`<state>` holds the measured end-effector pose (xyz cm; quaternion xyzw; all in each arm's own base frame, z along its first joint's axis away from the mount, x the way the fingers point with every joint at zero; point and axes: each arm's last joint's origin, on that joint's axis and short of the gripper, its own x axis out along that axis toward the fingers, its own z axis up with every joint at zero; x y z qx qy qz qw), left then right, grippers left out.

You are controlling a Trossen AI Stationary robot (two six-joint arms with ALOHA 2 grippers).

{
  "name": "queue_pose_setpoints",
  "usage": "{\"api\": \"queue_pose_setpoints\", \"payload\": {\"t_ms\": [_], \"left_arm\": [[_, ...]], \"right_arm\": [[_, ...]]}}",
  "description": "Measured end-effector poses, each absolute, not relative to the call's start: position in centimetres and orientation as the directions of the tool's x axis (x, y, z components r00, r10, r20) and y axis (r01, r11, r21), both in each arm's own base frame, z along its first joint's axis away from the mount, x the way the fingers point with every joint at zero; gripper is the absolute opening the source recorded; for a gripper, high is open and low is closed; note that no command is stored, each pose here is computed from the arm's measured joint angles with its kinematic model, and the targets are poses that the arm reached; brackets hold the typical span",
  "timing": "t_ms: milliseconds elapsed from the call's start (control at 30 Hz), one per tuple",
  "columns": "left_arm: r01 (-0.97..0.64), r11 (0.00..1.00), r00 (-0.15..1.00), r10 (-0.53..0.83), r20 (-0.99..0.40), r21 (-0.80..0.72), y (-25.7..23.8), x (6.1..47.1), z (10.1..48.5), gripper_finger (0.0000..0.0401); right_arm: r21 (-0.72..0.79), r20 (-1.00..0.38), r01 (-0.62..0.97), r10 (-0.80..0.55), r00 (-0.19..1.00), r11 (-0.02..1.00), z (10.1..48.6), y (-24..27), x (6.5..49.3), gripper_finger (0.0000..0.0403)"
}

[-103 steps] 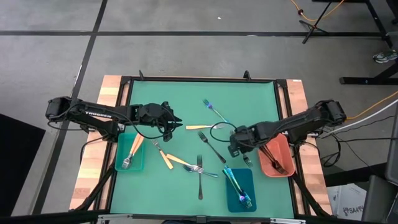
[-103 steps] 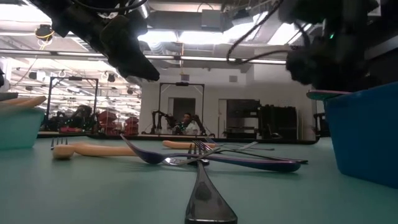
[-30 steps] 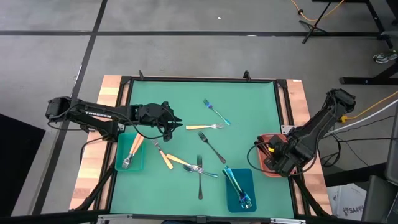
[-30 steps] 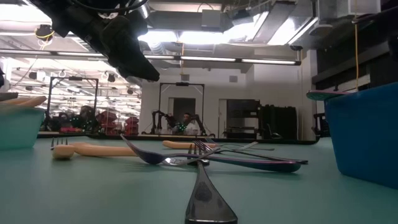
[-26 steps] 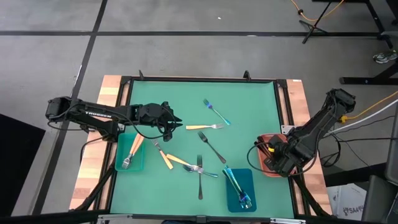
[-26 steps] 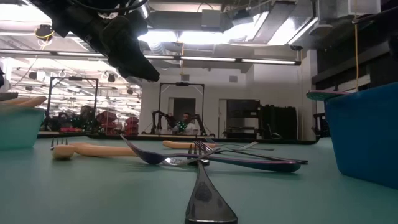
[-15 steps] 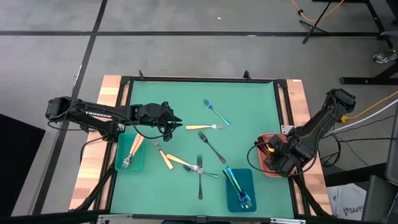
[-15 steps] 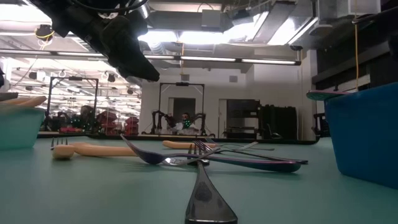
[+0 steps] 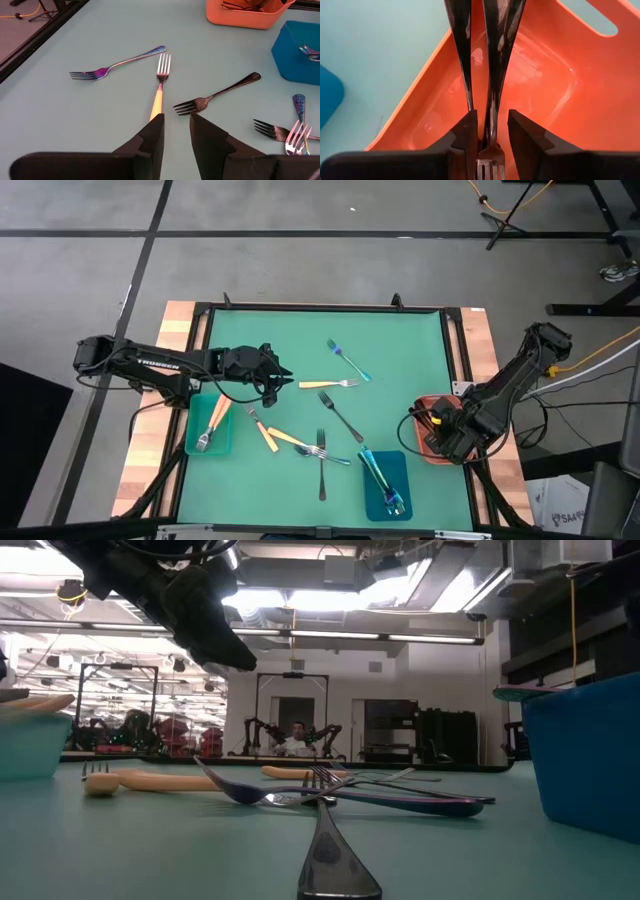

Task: Sort silverware by color (type)
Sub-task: Put the yellow fork into the green bin

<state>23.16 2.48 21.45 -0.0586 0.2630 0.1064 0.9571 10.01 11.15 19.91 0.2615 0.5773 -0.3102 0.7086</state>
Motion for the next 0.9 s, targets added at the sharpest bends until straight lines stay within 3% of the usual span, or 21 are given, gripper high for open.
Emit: {"api": "queue_pose_setpoints", "payload": {"t_ms": [533, 700, 900], "left_arm": [[-0.235, 0.97, 0.839, 0.173, -0.516, -0.056, 2.5, 23.2, 21.4, 0.0086], [-0.235, 0.97, 0.839, 0.173, -0.515, -0.056, 2.5, 23.2, 21.4, 0.0086], [-0.236, 0.97, 0.839, 0.175, -0.515, -0.055, 2.5, 23.2, 21.4, 0.0086]], "right_arm": [[0.01, -0.984, 0.742, -0.125, 0.126, 0.67, 20.0, 11.2, 10.0, 0.0099], [0.028, -0.99, 0.726, -0.08, 0.114, 0.687, 21.4, 11.6, 10.2, 0.0099], [0.081, -0.977, 0.691, -0.08, 0.198, 0.718, 24.3, 12.0, 10.8, 0.0099]]}}
